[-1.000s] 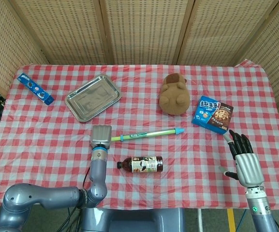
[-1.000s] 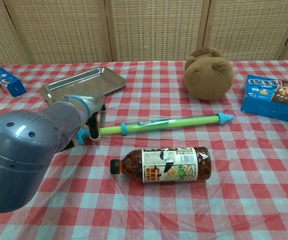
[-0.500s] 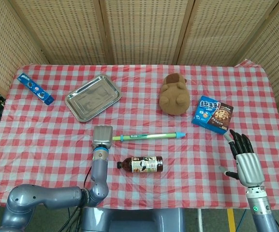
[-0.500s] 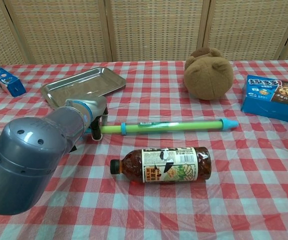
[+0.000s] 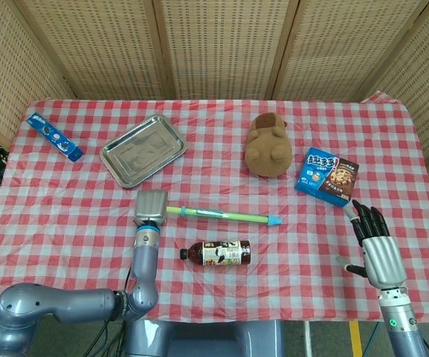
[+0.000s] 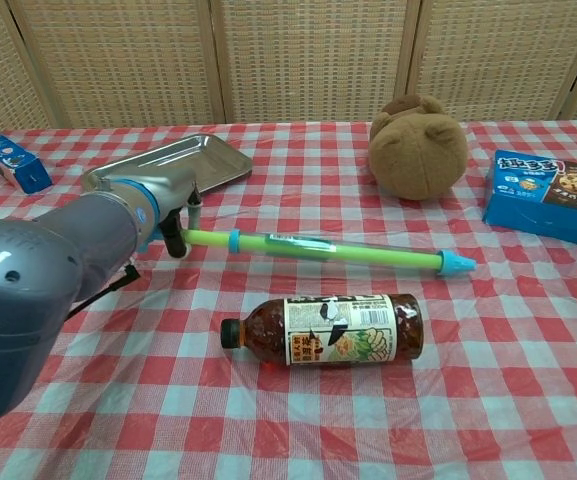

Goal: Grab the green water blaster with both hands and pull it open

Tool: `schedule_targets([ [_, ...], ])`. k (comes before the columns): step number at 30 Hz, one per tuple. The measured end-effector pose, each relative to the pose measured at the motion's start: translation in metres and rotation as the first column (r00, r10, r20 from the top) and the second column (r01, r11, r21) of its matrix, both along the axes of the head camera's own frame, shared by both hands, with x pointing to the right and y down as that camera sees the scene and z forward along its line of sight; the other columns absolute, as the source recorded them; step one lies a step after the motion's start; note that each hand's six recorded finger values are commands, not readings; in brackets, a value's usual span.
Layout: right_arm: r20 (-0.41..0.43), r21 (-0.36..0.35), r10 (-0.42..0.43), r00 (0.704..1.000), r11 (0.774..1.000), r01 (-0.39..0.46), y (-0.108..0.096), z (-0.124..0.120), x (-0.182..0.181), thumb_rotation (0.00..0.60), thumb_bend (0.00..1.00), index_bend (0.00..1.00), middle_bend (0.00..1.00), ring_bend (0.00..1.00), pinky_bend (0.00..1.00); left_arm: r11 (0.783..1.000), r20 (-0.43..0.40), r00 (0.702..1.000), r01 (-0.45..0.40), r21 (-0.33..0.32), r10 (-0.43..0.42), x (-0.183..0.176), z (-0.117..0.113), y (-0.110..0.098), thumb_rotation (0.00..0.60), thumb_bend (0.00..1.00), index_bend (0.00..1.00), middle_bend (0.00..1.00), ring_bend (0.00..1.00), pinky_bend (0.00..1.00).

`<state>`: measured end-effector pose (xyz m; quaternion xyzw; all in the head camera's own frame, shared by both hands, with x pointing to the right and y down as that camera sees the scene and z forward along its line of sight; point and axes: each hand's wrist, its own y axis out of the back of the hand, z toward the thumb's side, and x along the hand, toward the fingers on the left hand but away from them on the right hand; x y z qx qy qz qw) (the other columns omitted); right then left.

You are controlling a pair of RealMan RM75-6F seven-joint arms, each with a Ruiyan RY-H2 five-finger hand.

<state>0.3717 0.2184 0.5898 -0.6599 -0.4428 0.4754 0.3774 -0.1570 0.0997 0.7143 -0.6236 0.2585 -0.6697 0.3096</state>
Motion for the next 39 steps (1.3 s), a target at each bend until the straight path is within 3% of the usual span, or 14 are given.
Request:
schedule_targets([
  [8, 0.002, 0.010, -0.014, 1.000, 1.000, 0.014, 0.002, -0.004, -0.005, 0.600, 0.13, 0.10, 0.00, 0.00, 0.00, 0.997, -0.030, 0.999, 0.039, 0.061, -0.037, -0.023, -0.031, -0.010, 0.600, 0.61, 0.84, 0.92, 0.87, 0.76],
  [11, 0.001, 0.016, -0.020, 1.000, 1.000, 0.020, 0.003, -0.004, -0.008, 0.600, 0.13, 0.14, 0.04, 0.01, 0.00, 0.995, -0.043, 0.998, 0.052, 0.081, -0.049, -0.034, -0.044, -0.013, 0.600, 0.61, 0.84, 0.92, 0.87, 0.76],
  [18, 0.017, 0.032, -0.013, 1.000, 0.999, 0.013, -0.001, -0.004, -0.022, 0.600, 0.13, 0.21, 0.32, 0.31, 0.17, 0.990, -0.054, 0.996, 0.082, 0.113, -0.076, -0.062, -0.067, -0.021, 0.600, 0.61, 0.84, 0.92, 0.87, 0.76],
  [31, -0.029, 0.073, -0.098, 0.995, 0.992, 0.099, -0.043, -0.020, -0.095, 0.600, 0.13, 0.24, 0.42, 0.43, 0.21, 0.982, -0.074, 0.990, 0.127, 0.137, -0.118, -0.099, -0.092, -0.029, 0.600, 0.61, 0.84, 0.92, 0.87, 0.76],
  [39, -0.093, 0.068, -0.122, 0.988, 0.989, 0.128, -0.079, -0.025, -0.139, 0.600, 0.20, 0.31, 0.62, 0.64, 0.33, 0.984, -0.076, 0.990, 0.128, 0.127, -0.119, -0.107, -0.099, -0.034, 0.600, 0.61, 0.84, 0.92, 0.87, 0.76],
])
